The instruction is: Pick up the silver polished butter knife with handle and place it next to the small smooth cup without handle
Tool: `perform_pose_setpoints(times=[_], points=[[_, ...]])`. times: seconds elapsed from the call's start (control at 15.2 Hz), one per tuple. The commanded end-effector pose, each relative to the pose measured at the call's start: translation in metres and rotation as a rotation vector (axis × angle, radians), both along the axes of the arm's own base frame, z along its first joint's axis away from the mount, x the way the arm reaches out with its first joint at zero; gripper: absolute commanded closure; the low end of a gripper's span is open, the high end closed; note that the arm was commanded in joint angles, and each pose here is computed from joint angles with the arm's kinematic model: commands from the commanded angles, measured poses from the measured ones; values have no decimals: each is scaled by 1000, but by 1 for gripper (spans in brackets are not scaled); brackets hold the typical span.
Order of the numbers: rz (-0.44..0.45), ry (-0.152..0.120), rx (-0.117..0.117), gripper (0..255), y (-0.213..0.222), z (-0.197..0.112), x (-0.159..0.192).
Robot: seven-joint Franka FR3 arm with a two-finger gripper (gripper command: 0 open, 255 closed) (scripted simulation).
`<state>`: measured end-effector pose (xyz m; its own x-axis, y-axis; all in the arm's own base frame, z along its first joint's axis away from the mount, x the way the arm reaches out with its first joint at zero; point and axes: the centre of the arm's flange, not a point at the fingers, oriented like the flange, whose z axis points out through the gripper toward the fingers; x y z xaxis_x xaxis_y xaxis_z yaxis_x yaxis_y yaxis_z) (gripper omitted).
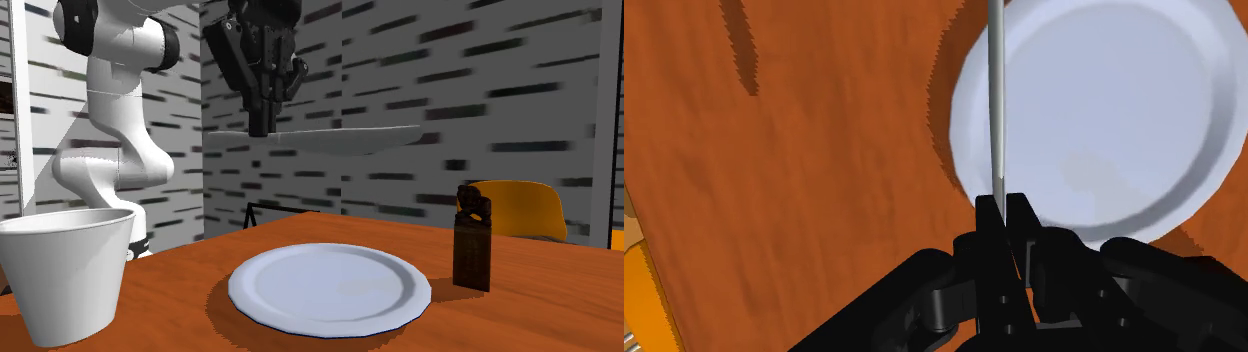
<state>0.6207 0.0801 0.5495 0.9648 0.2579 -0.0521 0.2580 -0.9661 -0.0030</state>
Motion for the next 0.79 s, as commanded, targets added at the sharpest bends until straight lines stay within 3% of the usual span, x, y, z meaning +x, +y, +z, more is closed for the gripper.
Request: perform_pose_setpoints(times=[0.0, 0.73], points=[[1, 0, 0, 255, -24, 2, 7], [1, 0, 0, 255, -163, 2, 51]])
